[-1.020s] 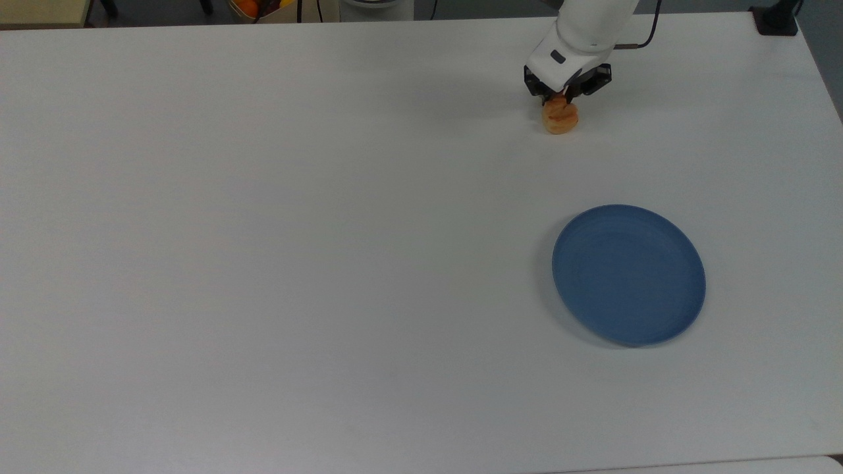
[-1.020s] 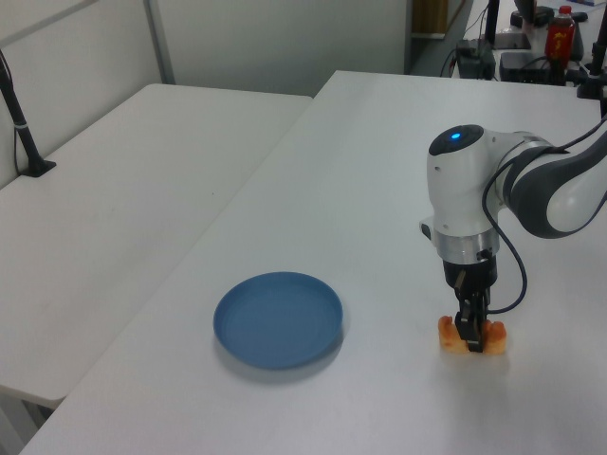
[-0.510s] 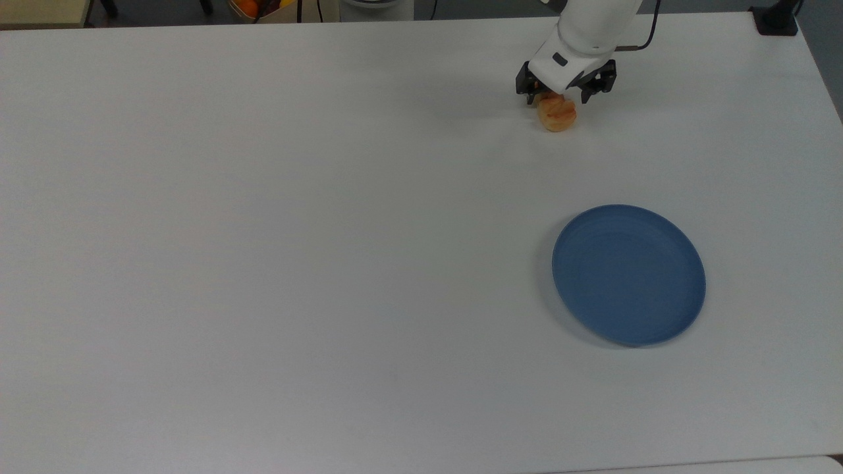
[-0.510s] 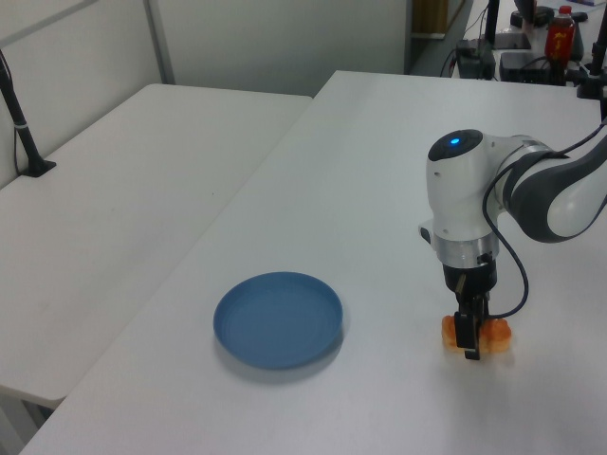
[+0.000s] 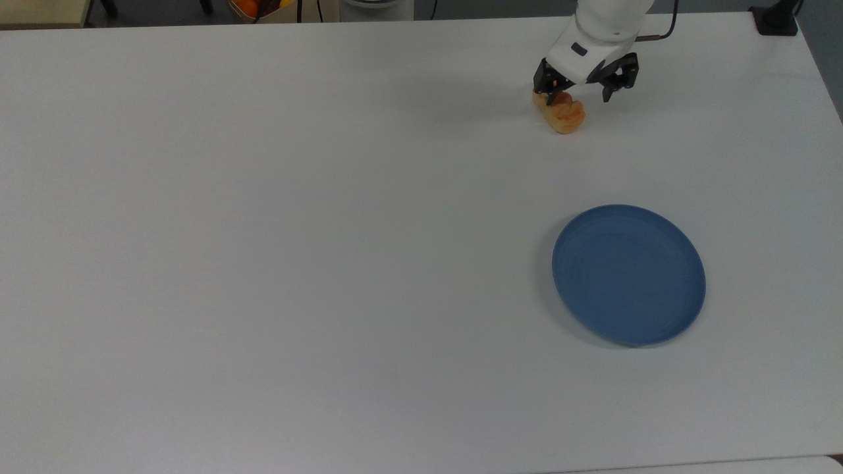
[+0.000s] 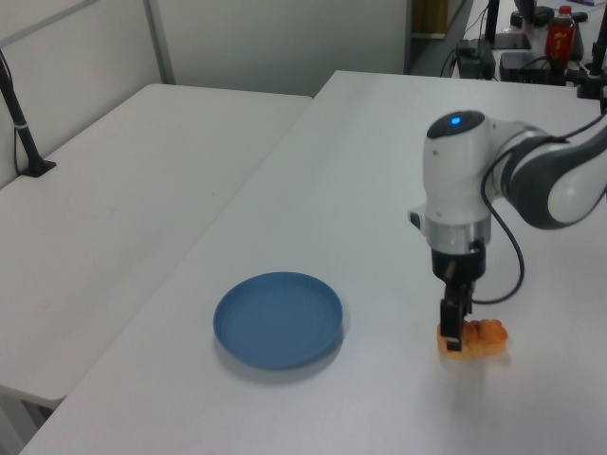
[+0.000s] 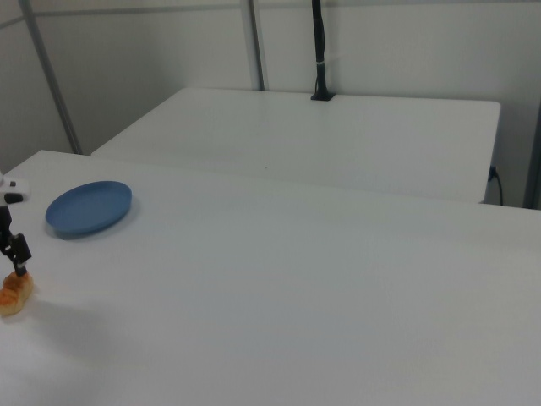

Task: Put the bread on the table

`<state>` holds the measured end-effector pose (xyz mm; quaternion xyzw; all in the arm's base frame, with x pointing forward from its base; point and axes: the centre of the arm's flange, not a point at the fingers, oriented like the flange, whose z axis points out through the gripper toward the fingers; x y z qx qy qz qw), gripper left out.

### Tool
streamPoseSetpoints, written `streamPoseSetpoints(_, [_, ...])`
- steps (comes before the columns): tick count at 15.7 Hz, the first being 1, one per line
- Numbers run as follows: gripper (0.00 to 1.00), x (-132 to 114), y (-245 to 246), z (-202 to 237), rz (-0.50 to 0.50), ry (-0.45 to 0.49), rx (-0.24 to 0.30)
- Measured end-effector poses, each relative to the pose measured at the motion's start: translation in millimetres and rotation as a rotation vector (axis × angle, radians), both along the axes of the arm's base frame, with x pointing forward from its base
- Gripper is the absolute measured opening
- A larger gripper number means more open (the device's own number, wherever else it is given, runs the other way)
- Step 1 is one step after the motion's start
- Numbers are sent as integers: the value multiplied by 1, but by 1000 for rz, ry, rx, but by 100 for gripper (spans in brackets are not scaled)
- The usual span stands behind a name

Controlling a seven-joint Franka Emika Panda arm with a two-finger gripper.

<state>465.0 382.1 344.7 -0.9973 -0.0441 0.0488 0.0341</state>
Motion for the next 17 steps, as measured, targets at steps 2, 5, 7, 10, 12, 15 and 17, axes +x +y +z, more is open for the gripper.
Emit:
streamPoseSetpoints(2, [100,14,-9,27,-21,-21,11])
streamPoseSetpoints(5, [100,28,-30,62,-22,-10,-6])
streamPoseSetpoints(7, [100,40,-50,95,-33,-14,-9])
streamPoseSetpoints(10, [100,60,-94,145,-72,-7,-35])
streamPoseSetpoints(12, [100,82,-150,180,-94,-4,-55])
streamPoseSetpoints(15, [100,105,-249,216,-165,-16,-65])
streamPoseSetpoints(17, [100,113,-306,224,-174,-32,-74])
